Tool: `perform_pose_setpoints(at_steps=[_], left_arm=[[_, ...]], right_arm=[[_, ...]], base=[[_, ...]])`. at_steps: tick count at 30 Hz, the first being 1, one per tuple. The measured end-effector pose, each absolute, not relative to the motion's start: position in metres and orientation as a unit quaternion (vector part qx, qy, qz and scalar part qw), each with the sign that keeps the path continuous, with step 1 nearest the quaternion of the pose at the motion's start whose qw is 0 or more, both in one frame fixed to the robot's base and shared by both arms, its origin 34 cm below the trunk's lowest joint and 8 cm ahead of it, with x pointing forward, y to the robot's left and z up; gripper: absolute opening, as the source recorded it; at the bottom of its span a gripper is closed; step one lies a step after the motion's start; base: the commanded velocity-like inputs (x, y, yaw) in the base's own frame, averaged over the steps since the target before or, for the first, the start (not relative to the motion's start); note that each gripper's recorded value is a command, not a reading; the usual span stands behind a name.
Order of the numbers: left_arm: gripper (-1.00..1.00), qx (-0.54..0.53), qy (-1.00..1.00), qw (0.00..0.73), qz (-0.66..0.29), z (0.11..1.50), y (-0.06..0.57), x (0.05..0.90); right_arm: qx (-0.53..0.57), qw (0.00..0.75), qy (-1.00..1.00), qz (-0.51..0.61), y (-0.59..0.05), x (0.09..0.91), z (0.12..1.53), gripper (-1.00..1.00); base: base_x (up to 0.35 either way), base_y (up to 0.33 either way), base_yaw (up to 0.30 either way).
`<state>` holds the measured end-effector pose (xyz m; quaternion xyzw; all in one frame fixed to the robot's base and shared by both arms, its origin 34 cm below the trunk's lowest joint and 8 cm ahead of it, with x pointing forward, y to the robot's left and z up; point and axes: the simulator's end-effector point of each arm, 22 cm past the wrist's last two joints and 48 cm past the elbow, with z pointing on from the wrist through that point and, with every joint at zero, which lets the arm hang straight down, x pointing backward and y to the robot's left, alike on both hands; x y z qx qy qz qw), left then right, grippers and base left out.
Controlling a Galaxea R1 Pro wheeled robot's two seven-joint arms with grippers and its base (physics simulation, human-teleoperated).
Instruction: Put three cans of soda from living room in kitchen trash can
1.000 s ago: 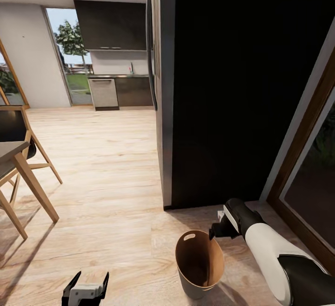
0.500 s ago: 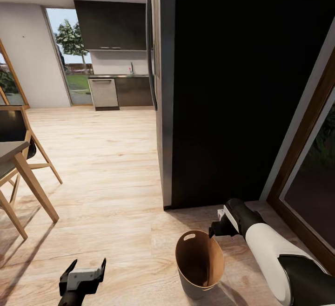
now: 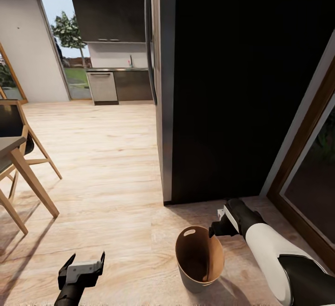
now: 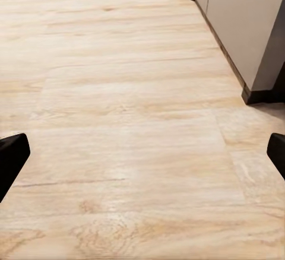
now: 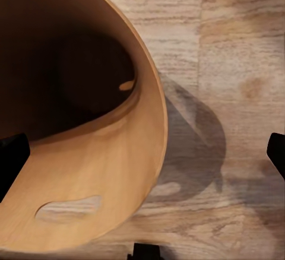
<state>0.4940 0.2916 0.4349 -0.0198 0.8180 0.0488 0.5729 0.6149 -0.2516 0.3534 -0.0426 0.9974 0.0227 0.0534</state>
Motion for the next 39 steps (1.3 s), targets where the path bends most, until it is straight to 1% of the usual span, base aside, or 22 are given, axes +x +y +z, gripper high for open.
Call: perform_pose_setpoints(at_steps=[16,26,39], left_arm=[[1.00,-0.017,0.841,0.539,0.050,0.403,0.291,0.487],[1.00,-0.017,0.839,0.542,0.049,0.405,0.291,0.487],[1.00,-0.017,0.844,0.534,0.050,0.402,0.291,0.485]], right_arm=[[-0.042,0.021,0.999,0.024,-0.252,0.604,0.317,1.00],[-0.041,0.022,0.999,0.023,-0.253,0.604,0.317,1.00],[-0.044,0.022,0.999,0.023,-0.251,0.605,0.318,1.00]], base=[[0.000,0.000,0.000],[0.003,0.001,0.000],[0.161,0.053,0.000]])
